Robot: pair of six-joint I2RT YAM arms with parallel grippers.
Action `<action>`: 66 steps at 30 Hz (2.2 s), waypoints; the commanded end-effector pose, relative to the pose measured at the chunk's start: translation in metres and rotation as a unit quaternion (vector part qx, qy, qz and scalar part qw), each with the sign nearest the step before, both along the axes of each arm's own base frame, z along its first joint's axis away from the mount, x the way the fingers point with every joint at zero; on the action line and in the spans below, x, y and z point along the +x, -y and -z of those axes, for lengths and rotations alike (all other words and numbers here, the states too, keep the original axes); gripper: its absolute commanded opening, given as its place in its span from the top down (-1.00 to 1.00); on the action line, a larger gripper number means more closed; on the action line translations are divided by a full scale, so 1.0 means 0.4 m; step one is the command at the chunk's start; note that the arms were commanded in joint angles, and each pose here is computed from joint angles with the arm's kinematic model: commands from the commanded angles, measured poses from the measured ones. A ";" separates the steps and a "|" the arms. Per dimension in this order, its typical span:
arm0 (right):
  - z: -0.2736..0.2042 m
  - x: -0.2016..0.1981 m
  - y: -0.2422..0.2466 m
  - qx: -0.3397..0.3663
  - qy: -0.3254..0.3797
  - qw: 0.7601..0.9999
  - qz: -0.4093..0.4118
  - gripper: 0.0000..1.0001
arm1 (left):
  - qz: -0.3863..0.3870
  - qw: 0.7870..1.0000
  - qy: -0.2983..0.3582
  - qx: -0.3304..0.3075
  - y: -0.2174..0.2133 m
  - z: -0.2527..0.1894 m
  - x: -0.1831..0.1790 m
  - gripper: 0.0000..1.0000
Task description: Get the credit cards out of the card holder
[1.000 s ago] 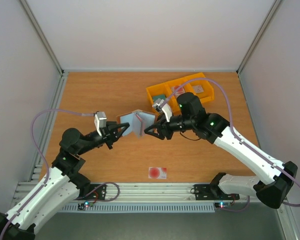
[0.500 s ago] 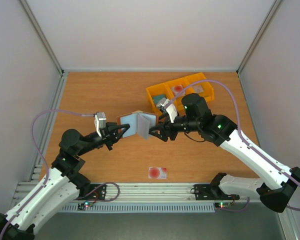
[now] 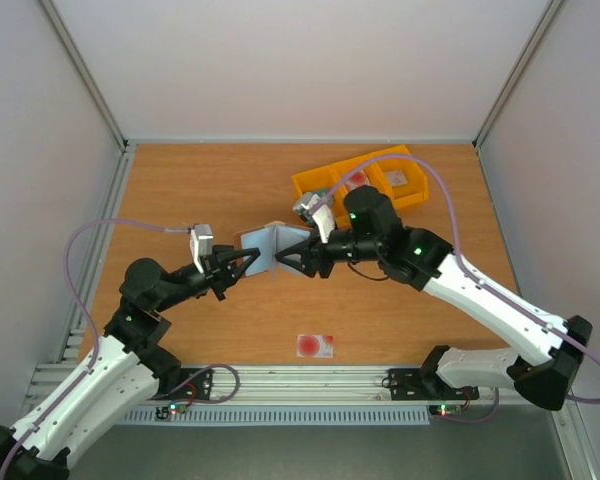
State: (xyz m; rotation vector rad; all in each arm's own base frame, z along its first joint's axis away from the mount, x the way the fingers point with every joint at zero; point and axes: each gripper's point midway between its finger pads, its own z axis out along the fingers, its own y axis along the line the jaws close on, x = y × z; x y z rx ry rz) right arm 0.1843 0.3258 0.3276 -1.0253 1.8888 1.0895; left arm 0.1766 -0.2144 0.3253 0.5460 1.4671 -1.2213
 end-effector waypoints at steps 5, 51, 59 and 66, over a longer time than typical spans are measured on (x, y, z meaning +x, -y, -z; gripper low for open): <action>-0.019 0.002 -0.084 0.002 -0.003 1.000 -0.007 0.70 | -0.001 1.000 0.007 -0.018 -0.003 -0.012 -0.003 0.99; -0.096 -0.151 0.043 0.075 -0.058 0.977 -0.190 0.95 | 0.122 0.990 0.074 0.014 0.032 -0.015 -0.107 0.75; -0.111 -0.153 0.011 0.091 -0.032 0.975 -0.201 0.97 | 0.105 0.992 0.064 0.008 0.033 -0.013 -0.089 0.42; -0.116 -0.140 0.059 0.080 -0.002 0.982 -0.174 0.98 | 0.138 0.987 0.082 0.009 0.030 -0.033 -0.133 0.13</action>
